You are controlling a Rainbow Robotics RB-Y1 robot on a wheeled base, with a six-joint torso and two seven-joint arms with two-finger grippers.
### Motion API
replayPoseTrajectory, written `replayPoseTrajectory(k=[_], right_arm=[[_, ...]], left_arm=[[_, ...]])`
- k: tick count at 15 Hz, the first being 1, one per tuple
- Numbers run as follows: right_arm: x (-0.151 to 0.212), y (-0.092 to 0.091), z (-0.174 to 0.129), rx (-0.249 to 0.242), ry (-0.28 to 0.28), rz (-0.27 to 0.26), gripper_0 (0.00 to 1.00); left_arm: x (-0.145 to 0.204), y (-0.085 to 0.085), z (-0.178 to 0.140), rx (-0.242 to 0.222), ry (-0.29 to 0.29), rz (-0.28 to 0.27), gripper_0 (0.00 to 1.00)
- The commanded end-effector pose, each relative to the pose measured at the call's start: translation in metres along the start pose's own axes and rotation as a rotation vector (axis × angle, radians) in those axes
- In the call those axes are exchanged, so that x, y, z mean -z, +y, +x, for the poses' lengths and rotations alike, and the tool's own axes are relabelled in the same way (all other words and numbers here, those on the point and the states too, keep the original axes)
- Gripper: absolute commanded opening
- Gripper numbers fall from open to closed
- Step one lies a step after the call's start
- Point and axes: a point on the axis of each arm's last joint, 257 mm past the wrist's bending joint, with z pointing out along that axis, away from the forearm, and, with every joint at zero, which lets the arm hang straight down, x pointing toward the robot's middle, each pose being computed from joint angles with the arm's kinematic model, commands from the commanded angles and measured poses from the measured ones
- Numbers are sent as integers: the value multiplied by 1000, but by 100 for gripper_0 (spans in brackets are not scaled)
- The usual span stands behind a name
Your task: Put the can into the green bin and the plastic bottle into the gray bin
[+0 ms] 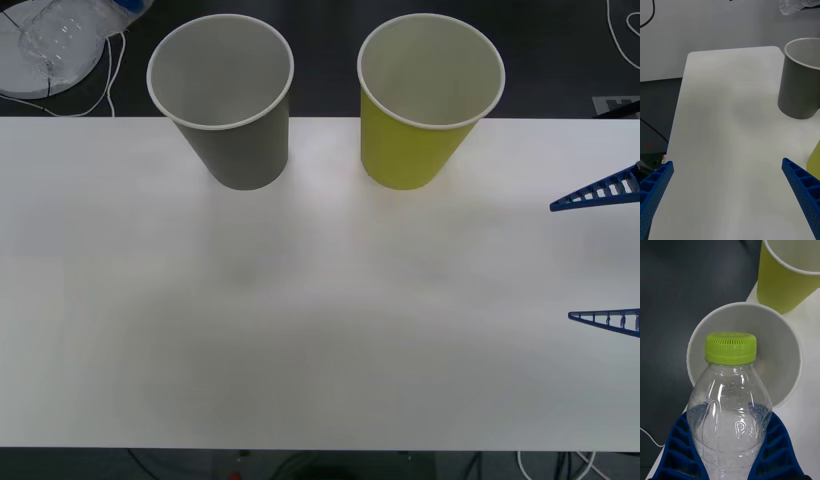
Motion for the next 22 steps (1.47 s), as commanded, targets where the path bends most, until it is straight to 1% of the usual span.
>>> replayPoseTrajectory(k=[1,5,7,9,11,13,14,18,20,22], right_arm=[[0,0,0,0,0,0,100],[0,0,0,0,0,0,100],[0,0,0,0,0,0,100],[0,0,0,0,0,0,100],[0,0,0,0,0,0,100],[0,0,0,0,0,0,100],[0,0,0,0,0,0,100],[0,0,0,0,0,0,100],[0,0,0,0,0,0,100],[0,0,0,0,0,0,100]], left_arm=[[-10,-1,-16,3,-7,12,0],[-26,-5,-32,12,-3,30,0],[-35,-10,-38,14,1,45,0],[-42,-10,-43,-13,25,27,0],[-49,-14,-48,-34,43,24,0],[-52,-18,-51,-91,118,3,0],[-51,-19,-53,-103,133,0,0],[-53,-23,-56,-102,129,17,0],[-56,-26,-55,-90,122,36,0],[-58,-29,-56,-92,112,52,1]])
